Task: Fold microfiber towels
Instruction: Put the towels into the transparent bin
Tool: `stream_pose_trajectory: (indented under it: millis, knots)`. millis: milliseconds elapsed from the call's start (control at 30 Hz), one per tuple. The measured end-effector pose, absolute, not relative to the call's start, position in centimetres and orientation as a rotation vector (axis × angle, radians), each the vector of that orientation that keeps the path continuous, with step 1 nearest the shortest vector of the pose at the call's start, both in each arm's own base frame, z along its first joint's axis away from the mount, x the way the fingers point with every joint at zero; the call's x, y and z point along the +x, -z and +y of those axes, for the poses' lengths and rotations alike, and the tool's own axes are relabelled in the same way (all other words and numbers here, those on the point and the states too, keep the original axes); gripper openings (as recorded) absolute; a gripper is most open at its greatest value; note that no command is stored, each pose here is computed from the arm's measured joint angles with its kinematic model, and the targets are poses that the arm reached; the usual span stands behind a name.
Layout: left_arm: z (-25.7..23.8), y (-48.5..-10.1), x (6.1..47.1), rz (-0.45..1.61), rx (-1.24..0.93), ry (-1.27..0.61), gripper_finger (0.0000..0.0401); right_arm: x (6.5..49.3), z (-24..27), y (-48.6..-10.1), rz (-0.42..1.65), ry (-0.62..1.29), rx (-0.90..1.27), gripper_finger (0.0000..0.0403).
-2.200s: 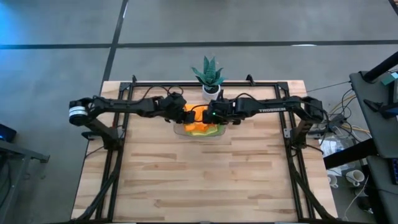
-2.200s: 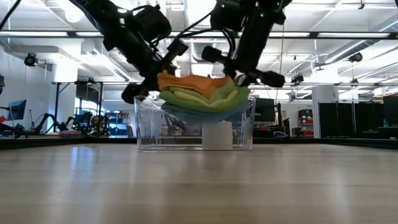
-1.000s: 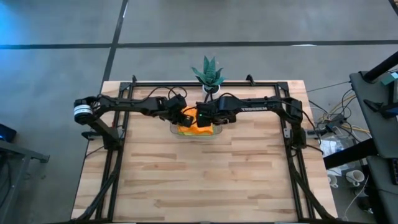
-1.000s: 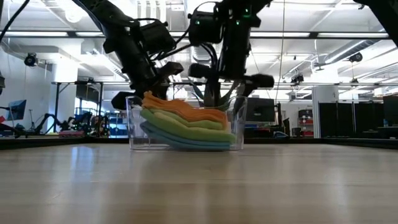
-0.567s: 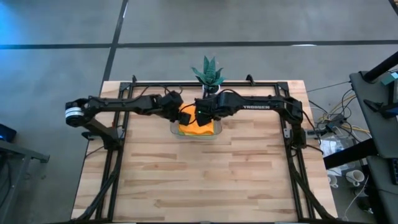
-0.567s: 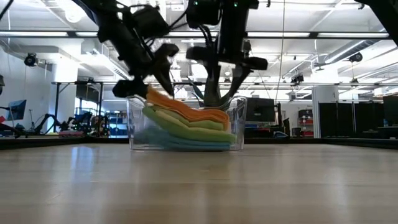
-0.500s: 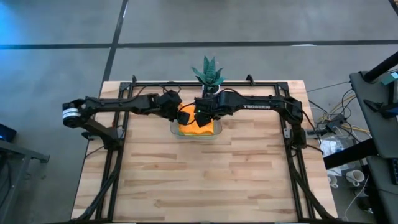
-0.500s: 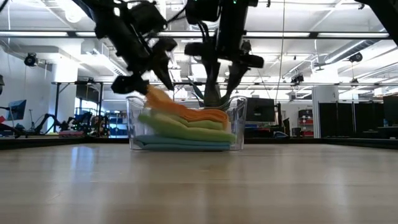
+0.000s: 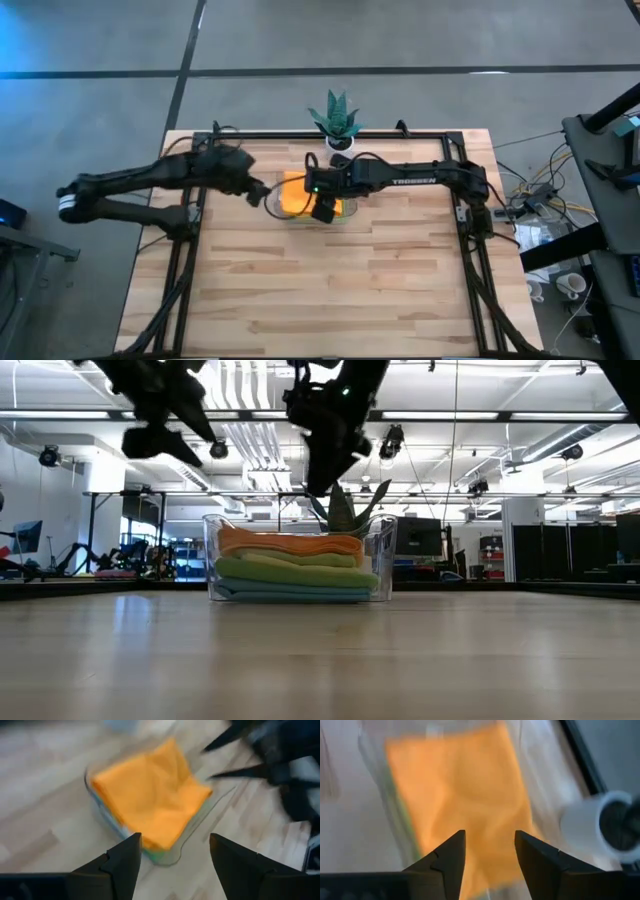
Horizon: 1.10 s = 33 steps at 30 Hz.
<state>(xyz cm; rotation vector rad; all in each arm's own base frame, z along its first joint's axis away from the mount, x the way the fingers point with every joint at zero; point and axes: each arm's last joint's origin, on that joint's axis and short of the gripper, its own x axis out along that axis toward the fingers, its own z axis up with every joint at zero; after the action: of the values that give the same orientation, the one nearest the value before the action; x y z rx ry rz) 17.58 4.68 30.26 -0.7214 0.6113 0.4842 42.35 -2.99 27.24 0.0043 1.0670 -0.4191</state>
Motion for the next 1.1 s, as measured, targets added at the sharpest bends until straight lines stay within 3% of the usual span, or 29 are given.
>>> stream_pose_trajectory:
  millis: [200, 533, 833, 1000, 1100]
  knots:
    - [2.9, -30.1, 14.6, 0.358, -0.614, -0.437, 0.0217, 44.4, -5.5, -25.9, 0.805, 0.372, 0.005, 0.0136]
    - [2.3, -25.0, 13.0, 0.062, -0.582, -0.322, 0.0217, 45.9, -9.6, -20.9, 0.476, 0.315, 0.101, 0.0044]
    - [2.3, -21.2, 12.8, -0.108, -0.592, -0.26, 0.0217, 47.7, -10.5, -14.8, 0.672, 0.308, 0.141, 0.0018]
    - [2.3, -19.9, 12.8, -0.183, -0.616, -0.237, 0.0217, 47.9, -10.7, -15.4, 0.812, 0.308, 0.122, 0.0018]
    - [2.3, -19.9, 12.8, -0.187, -0.61, -0.237, 0.0217, 47.3, -10.2, -18.2, 0.876, 0.283, 0.082, 0.0018]
